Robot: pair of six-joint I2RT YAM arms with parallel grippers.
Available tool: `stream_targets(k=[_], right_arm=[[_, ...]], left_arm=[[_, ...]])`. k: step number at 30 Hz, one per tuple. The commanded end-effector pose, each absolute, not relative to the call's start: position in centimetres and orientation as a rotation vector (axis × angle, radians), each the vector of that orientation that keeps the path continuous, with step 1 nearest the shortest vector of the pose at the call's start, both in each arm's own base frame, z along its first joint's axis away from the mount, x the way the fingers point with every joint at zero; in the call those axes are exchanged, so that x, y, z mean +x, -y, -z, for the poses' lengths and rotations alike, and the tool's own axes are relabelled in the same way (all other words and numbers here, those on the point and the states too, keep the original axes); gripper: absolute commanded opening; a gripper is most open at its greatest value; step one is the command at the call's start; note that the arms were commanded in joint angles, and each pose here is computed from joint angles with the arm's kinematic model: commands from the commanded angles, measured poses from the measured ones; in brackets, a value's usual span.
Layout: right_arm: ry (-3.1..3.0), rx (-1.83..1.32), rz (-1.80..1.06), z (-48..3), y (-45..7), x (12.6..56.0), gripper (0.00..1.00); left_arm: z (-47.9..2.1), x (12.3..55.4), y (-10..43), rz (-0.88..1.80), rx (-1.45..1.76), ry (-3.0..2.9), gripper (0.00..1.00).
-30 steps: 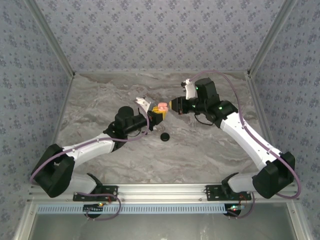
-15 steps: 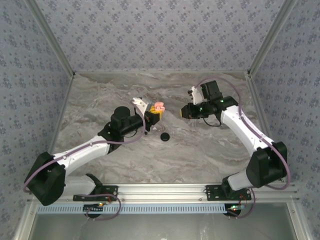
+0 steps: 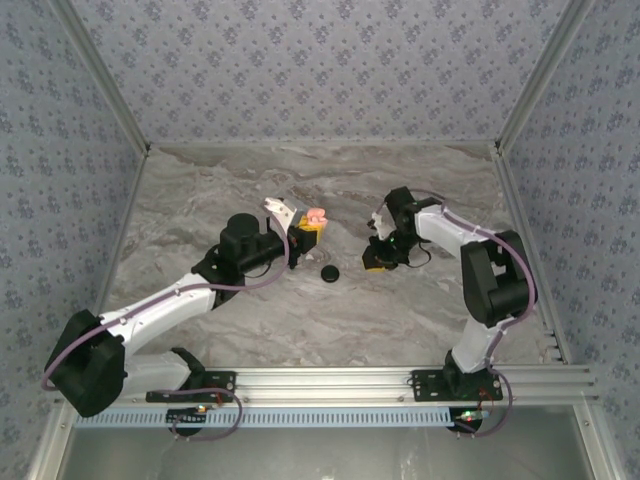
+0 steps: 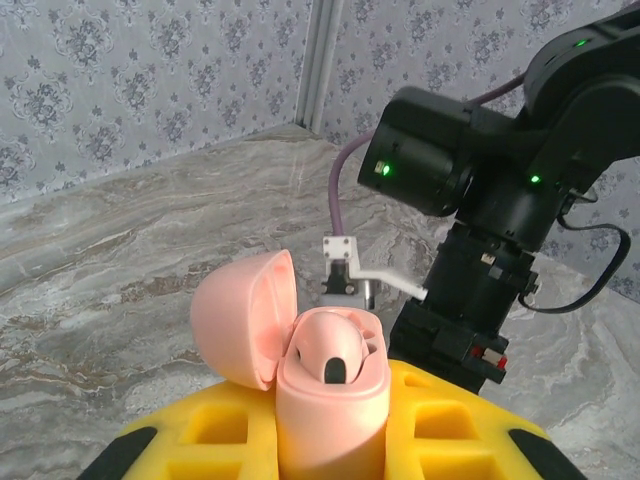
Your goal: Insert wireless bluetooth earbuds into charging case
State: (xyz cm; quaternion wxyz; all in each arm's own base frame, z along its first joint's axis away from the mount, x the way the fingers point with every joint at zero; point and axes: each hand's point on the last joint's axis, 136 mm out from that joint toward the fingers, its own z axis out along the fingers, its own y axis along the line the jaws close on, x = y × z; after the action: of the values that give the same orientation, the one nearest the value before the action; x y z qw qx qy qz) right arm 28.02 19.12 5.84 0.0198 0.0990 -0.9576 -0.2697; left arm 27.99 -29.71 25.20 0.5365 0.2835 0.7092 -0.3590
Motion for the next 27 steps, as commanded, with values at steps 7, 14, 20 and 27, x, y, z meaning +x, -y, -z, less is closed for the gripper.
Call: stream_targets(k=[7,14,20,27], right_arm=[[2.897,0.265,0.727,-3.4,-18.3,27.5,0.20],[2.915,0.269,0.676,-2.8,-18.2,28.7,0.28],[2.953,0.274,0.623,-2.8,-17.9,29.4,0.40],[3.076,0.407,0.510,-3.7,-17.8,30.2,0.44]], left_arm=[[-26.2,27.8,29.4,0.842,0.668,-1.651,0.07],[-26.1,27.8,29.4,0.842,0.664,-1.652,0.07],[-26.1,27.8,29.2,0.840,0.659,-1.651,0.07],[-26.1,27.7,29.1,0.839,0.655,-1.653,0.07]])
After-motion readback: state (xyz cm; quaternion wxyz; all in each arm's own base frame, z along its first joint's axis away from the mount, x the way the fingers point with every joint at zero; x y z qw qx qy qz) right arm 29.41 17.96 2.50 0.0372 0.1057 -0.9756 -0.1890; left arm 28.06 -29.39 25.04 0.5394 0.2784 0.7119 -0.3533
